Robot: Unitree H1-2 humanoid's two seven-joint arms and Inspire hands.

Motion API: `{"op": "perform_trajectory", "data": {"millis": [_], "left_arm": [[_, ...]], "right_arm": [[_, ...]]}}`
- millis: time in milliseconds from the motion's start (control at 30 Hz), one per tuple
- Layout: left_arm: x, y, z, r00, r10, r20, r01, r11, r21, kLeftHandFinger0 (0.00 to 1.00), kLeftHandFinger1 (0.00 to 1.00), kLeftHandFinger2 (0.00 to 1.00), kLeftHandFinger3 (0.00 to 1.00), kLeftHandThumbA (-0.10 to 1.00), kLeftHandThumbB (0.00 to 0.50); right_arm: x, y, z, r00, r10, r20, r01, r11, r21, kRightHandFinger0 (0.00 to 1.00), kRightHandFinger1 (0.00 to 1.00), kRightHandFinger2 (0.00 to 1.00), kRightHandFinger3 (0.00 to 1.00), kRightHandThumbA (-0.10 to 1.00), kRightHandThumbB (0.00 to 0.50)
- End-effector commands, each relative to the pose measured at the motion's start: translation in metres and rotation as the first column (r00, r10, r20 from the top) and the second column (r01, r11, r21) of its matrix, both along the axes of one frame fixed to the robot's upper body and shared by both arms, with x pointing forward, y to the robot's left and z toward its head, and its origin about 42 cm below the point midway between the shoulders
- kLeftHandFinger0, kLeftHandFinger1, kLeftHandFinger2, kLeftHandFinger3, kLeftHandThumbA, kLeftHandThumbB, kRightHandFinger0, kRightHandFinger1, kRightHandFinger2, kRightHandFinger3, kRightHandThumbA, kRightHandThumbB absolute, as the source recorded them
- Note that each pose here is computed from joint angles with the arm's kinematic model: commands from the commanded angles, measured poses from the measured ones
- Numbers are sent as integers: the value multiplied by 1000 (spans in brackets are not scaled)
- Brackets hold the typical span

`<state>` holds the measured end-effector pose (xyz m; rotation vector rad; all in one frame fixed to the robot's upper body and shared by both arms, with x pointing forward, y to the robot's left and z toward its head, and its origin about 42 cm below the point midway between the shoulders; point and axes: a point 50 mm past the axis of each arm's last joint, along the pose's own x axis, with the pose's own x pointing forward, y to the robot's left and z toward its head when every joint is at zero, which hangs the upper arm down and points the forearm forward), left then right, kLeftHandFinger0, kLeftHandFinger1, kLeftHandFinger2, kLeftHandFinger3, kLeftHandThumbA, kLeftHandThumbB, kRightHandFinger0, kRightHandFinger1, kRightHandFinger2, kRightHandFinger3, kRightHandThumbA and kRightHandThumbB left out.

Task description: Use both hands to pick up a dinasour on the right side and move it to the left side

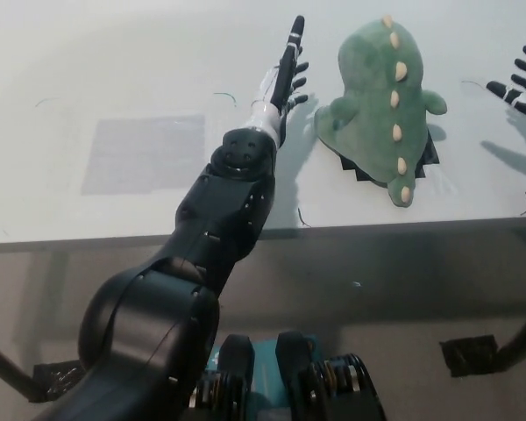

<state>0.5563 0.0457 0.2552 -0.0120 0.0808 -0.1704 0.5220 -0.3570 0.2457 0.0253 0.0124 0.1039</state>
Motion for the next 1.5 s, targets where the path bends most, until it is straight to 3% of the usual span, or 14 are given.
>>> {"op": "perform_trajectory", "data": {"millis": [0,67,133,400,567,1133,1333,1400,1467], "left_arm": [[2,-12,21,998,-12,62,13,1000,-4,1000,1000,1000,1000,1000,379],[1,-13,17,998,-11,59,11,1000,8,1000,1000,1000,1000,1000,352],[-1,-13,13,998,-12,58,11,1000,9,1000,1000,1000,1000,1000,351],[-4,-15,4,999,-8,52,8,1000,8,1000,1000,1000,1000,1000,398],[-7,-18,-1,999,-7,34,7,1000,-12,1000,1000,1000,1000,1000,406],[-12,-15,-20,1000,-7,-13,8,1000,4,1000,1000,1000,1000,1000,381],[-15,-18,-24,1000,2,-26,-2,1000,-2,1000,1000,1000,1000,1000,398],[-15,-17,-26,1000,-3,-26,3,1000,9,1000,1000,1000,1000,1000,376],[-15,-19,-23,1000,-7,-25,7,1000,12,1000,1000,1000,1000,1000,386]], "right_arm": [[3,3,19,999,8,45,-10,999,39,1000,1000,1000,1000,1000,199],[2,5,16,999,13,48,-16,999,48,1000,1000,1000,1000,1000,160],[2,7,13,999,17,48,-20,999,50,1000,1000,1000,1000,1000,154],[2,10,9,999,32,39,-34,998,43,1000,1000,1000,1000,1000,220],[1,15,5,999,43,30,-45,998,51,1000,1000,1000,1000,1000,176],[-2,35,-17,998,70,-6,-69,996,62,1000,1000,1000,1000,1000,249],[-3,39,-24,997,66,-27,-64,996,70,1000,1000,1000,1000,1000,219],[-4,41,-27,997,70,-31,-67,995,68,1000,1000,1000,1000,1000,218],[-2,40,-25,998,62,-29,-60,996,63,1000,1000,1000,1000,1000,234]]}}
